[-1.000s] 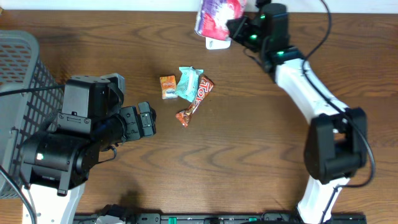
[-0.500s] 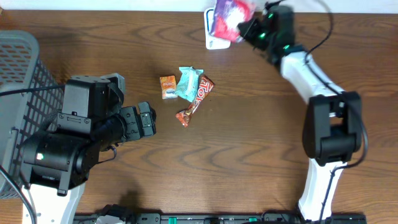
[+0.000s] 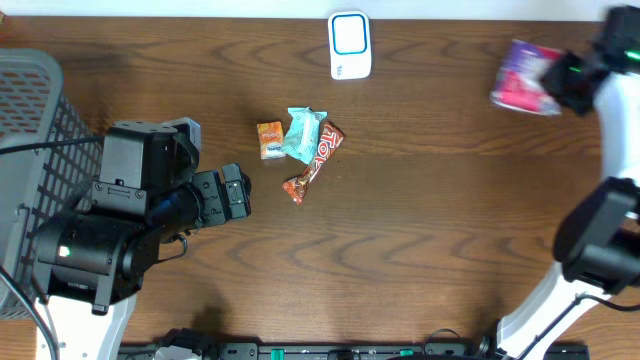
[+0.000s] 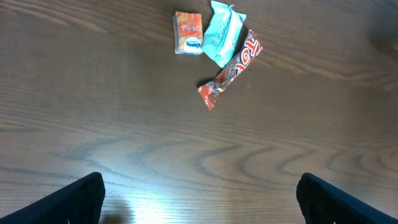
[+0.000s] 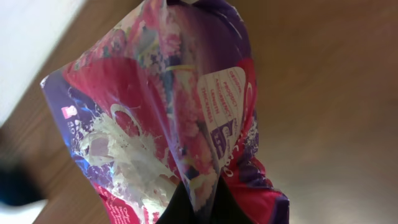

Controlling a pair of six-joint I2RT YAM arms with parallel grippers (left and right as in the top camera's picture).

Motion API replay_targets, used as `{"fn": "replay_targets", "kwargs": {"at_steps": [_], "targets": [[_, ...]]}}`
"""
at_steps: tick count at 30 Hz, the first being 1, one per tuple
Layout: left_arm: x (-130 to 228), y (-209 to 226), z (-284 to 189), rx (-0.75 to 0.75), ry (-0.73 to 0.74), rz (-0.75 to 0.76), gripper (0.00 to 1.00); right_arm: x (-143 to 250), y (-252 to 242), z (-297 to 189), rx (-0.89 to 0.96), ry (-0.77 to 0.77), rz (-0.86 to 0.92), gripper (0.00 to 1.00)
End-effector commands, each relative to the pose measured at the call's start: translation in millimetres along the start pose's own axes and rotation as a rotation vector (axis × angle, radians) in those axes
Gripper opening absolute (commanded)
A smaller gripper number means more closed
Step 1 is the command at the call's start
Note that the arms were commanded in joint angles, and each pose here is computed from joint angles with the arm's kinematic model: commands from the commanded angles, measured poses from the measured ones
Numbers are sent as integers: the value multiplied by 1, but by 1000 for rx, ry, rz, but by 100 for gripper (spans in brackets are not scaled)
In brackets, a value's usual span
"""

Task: Scan the item barcode
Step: 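Move the purple package to the right table edge and release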

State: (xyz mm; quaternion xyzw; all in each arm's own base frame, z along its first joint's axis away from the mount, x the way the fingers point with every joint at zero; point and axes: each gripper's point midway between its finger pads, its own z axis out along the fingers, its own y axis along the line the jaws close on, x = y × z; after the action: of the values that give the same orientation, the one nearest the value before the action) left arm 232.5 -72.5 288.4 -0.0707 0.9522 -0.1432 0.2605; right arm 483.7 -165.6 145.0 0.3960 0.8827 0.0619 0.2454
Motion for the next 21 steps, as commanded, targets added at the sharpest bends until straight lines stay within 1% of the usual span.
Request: {"fn": "replay_targets", "kwargs": {"at_steps": [1, 3, 7, 9, 10, 11, 12, 13, 14, 15, 17, 19, 21], "targets": [[0, 1, 0, -6, -1, 10, 98, -22, -60, 0, 93, -30, 30, 1], [0, 1, 0, -6, -1, 10, 98, -33, -92, 4, 129, -49, 83, 1], [0, 1, 0, -6, -1, 10, 98, -45, -134, 14, 150, -87, 166, 2], [0, 1, 0, -6, -1, 10, 98, -45, -152, 19, 159, -103, 269, 1], [0, 1, 0, -6, -1, 10, 98, -45, -159, 23, 153, -115, 310, 13], [0, 1, 0, -6, -1, 10, 98, -46, -162, 26, 143, -123, 320, 34], [0, 1, 0, -6, -1, 10, 98, -46, -165, 29, 133, -129, 321, 59], [0, 1, 0, -6, -1, 10, 98, -46, -167, 31, 122, -129, 319, 73], [0, 1, 0, -6, -1, 10, 98, -46, -166, 31, 109, -124, 312, 83], [0, 1, 0, -6, -1, 10, 98, -45, -162, 31, 77, -113, 302, 88], [0, 1, 0, -6, -1, 10, 98, -51, -142, 22, -47, -95, 284, 94], [0, 1, 0, -6, -1, 10, 98, -60, -111, 0, -235, -72, 270, 95], [0, 1, 0, -6, -1, 10, 98, -69, -78, -33, -436, -61, 235, 93]]}}
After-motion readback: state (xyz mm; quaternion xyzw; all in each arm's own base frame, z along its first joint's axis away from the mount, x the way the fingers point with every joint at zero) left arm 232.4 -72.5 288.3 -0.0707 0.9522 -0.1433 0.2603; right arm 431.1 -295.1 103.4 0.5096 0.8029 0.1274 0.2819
